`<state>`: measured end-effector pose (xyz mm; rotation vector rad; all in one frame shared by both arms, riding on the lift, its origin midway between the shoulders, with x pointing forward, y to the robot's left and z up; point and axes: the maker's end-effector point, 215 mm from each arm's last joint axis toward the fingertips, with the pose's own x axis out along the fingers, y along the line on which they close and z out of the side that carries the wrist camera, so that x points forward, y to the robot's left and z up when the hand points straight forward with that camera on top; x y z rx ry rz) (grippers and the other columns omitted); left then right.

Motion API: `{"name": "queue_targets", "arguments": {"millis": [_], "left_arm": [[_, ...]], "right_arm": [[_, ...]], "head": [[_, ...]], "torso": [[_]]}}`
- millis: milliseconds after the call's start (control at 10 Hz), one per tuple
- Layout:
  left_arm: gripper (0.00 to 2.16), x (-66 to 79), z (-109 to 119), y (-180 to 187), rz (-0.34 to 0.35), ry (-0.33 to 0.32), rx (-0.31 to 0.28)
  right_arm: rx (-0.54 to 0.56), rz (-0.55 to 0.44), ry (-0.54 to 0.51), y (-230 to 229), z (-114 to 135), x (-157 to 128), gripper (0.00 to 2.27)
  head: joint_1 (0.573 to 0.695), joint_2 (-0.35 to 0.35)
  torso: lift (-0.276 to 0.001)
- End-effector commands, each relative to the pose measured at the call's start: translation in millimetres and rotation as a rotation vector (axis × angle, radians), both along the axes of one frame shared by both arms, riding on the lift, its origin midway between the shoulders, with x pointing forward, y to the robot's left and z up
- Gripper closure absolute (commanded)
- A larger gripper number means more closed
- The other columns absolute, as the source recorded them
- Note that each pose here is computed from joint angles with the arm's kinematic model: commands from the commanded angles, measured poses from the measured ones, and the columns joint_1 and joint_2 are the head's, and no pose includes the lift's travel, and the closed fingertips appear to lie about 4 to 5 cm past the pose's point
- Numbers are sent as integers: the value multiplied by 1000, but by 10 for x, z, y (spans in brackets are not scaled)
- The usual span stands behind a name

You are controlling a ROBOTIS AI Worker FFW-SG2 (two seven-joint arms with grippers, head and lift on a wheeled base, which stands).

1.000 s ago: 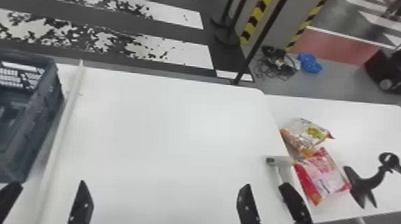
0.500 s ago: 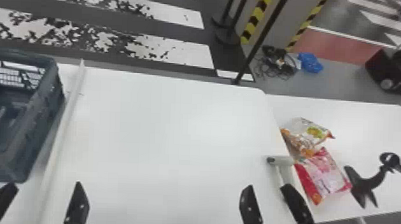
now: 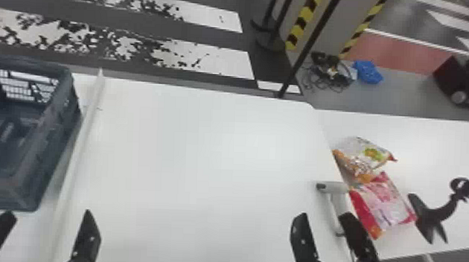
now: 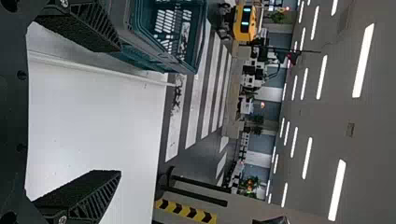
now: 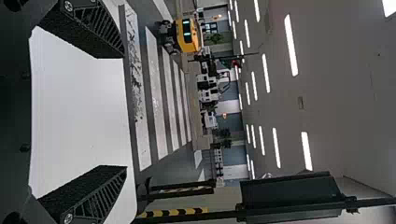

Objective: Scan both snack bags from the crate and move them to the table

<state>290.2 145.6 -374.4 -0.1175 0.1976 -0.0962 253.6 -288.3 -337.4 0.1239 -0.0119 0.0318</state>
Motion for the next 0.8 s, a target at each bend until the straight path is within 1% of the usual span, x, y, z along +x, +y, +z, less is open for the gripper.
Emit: {"name": "queue_targets", "arguments": {"millis": [0,300,700], "left_arm": [[56,0,3,1,0,0,0],[56,-5,-11,-4,3,3,-1],[56,-14,-29,-4,6,1,-5]], "right_arm": [[1,-6,-9,-36,32,-1,80],[2,-9,-5,-47,-16,-31,80],[1,-2,-10,-42,-12,-44,80]], "head": [[695,-310],[695,-319],[695,-322]], "torso": [[-87],[-87],[-87]]}}
